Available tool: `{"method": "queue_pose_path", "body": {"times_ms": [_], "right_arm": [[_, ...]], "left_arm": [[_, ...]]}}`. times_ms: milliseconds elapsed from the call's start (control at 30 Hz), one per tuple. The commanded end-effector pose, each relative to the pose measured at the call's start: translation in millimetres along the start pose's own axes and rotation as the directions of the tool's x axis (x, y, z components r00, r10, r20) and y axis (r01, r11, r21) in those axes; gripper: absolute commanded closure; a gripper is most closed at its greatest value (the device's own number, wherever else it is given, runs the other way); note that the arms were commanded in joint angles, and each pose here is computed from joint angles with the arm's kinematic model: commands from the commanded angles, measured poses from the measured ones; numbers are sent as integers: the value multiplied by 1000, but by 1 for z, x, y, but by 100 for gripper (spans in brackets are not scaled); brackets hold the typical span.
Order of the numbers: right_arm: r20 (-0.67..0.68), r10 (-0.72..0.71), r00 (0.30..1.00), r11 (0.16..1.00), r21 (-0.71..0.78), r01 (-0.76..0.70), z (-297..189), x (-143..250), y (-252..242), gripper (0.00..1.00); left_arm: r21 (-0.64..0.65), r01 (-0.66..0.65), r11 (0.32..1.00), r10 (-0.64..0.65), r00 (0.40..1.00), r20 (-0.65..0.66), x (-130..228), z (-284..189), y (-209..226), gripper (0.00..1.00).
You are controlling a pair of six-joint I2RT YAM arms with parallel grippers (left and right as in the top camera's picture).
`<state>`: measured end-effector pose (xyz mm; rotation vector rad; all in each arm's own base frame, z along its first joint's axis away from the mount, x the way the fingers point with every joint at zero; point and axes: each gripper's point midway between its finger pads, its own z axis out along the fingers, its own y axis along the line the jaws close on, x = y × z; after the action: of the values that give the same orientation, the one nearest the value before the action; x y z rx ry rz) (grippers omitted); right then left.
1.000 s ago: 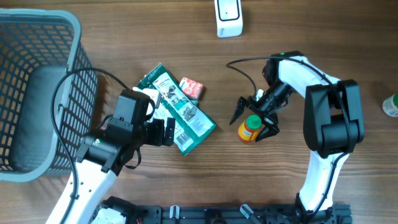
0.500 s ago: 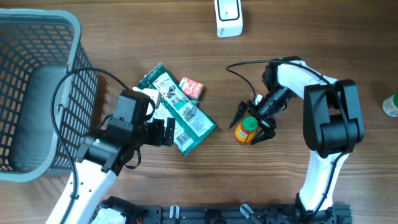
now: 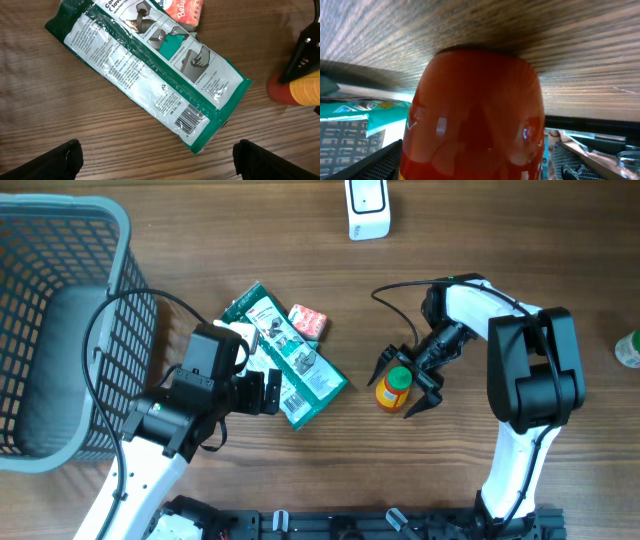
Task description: Scan the item barcode
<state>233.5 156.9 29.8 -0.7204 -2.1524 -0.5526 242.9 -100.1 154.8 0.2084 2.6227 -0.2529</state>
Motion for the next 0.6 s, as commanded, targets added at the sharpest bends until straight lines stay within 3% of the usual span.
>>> {"method": "queue_pose_path", "body": {"times_ms": [0, 233, 567], "right_arm": [[-15, 118, 993, 993, -1, -118, 11, -5, -5, 14], [-86, 157, 984, 984, -67, -163, 31, -2, -10, 28], [-65, 133, 989, 987, -87, -138, 31, -8, -6, 45]], "left_arm": [[11, -11, 1000, 11, 1000, -6, 1, 1, -1, 0], [11, -11, 1000, 11, 1000, -6, 1, 1, -1, 0], [11, -11, 1000, 11, 1000, -6, 1, 1, -1, 0]]}}
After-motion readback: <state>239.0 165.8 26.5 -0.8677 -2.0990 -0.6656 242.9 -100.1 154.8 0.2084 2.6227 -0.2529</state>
